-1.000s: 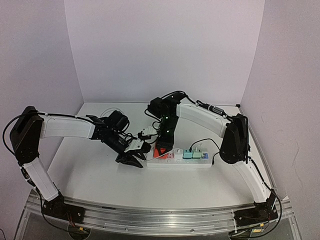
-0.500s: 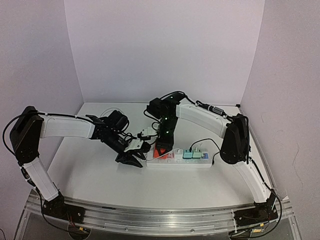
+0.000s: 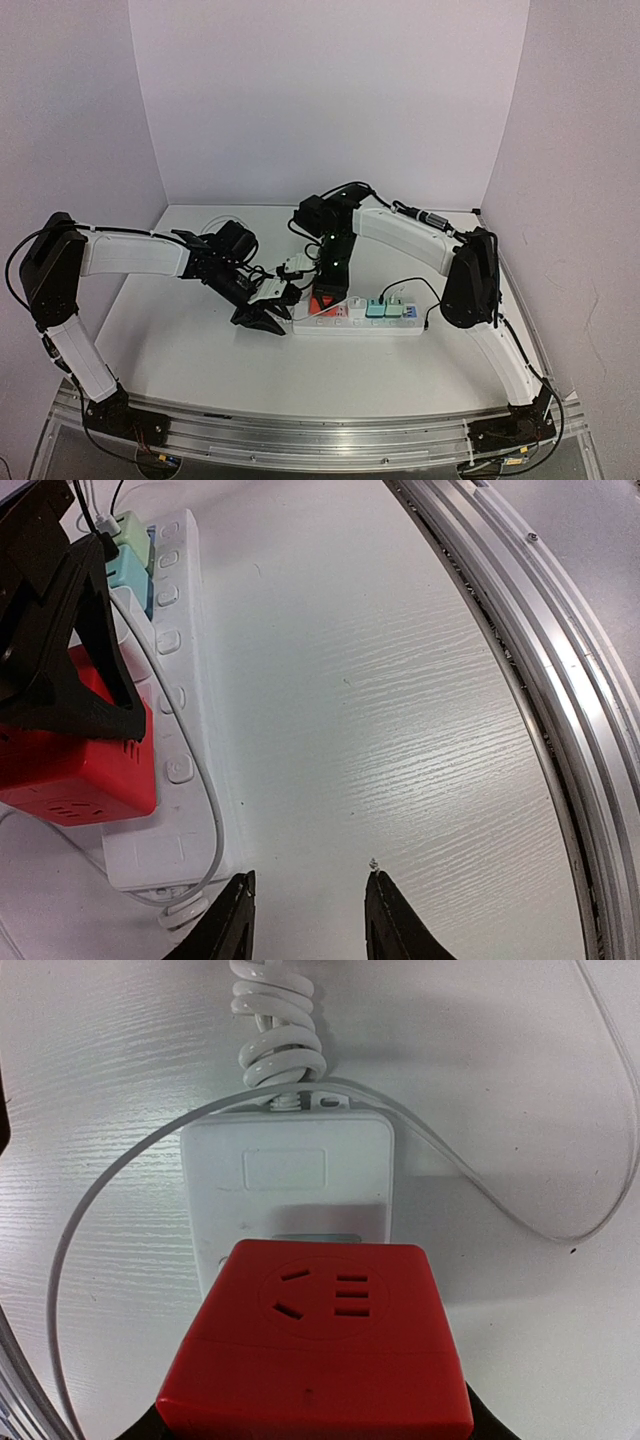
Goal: Insert the plug
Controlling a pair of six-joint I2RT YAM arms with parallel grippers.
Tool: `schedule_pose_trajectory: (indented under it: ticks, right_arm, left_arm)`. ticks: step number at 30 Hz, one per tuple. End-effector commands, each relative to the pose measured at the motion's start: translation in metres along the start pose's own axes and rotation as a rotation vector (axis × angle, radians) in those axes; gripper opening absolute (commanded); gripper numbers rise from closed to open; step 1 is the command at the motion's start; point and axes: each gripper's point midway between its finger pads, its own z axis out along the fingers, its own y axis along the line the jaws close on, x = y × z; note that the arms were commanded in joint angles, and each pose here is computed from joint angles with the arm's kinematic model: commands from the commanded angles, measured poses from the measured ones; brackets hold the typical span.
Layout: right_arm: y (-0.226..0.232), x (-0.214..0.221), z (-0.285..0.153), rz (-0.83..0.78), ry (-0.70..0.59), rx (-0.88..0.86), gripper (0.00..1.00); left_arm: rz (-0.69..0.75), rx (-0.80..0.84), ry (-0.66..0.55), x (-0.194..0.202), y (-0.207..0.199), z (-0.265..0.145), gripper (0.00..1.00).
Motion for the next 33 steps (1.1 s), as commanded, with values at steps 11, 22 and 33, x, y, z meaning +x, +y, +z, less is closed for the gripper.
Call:
schedule_pose_trajectory:
  ticks: [11, 22, 33]
  right_arm:
    - [0.040, 0.017, -0.021, 0.043, 0.043, -0.154, 0.00]
    - [0.032, 0.034, -0.014, 0.043, 0.118, -0.119, 0.00]
    - [0.023, 0.039, -0.032, 0.052, 0.100, -0.085, 0.00]
  left_arm:
    - [0.027, -0.021, -0.019, -0.004, 0.003, -0.005, 0.38]
    - [0.023, -0.025, -0.022, -0.003, 0.003, -0.007, 0.38]
    - [0.023, -0.026, -0.028, -0.003, 0.003, -0.007, 0.38]
